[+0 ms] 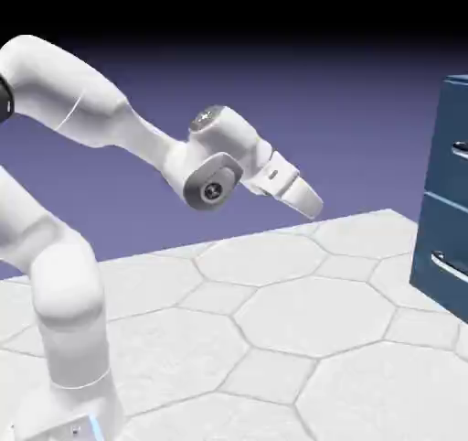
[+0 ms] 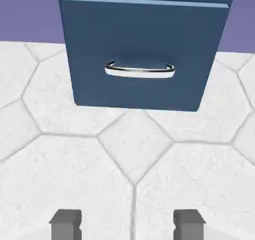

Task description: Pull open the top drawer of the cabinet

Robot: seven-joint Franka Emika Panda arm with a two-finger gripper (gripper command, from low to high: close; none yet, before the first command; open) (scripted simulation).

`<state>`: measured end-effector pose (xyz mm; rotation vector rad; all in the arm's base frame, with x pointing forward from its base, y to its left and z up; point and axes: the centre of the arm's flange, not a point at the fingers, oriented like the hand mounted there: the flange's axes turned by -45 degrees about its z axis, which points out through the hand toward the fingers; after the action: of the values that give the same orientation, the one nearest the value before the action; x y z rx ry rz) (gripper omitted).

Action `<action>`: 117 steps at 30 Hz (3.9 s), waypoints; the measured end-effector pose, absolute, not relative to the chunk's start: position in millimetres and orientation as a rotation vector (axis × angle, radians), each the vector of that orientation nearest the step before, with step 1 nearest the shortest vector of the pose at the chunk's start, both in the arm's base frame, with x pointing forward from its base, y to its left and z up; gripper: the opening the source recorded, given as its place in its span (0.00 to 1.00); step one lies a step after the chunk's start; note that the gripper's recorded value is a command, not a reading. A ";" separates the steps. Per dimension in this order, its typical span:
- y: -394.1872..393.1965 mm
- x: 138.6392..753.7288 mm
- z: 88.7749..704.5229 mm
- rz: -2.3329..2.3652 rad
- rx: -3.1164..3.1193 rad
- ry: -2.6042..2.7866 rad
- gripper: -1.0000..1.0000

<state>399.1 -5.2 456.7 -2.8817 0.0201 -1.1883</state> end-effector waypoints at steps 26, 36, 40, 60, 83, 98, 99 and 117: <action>-220.4 533.5 344.0 -0.778 -2.060 1.701 0.50; -266.9 569.5 343.9 -0.949 -1.671 1.948 0.50; -271.4 589.6 356.4 -1.046 -1.532 1.956 0.50; -88.0 734.6 448.3 -1.269 -1.199 1.369 0.50; -10.7 798.0 450.0 -1.209 -1.209 1.209 0.00; -10.8 725.3 449.9 -1.209 -1.209 1.208 0.00; -10.8 718.7 449.8 -1.209 -1.209 1.208 0.00; -11.0 566.9 449.9 -1.209 -1.208 1.207 0.00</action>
<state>566.9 -11.0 449.9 -1.2076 1.2067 -1.2095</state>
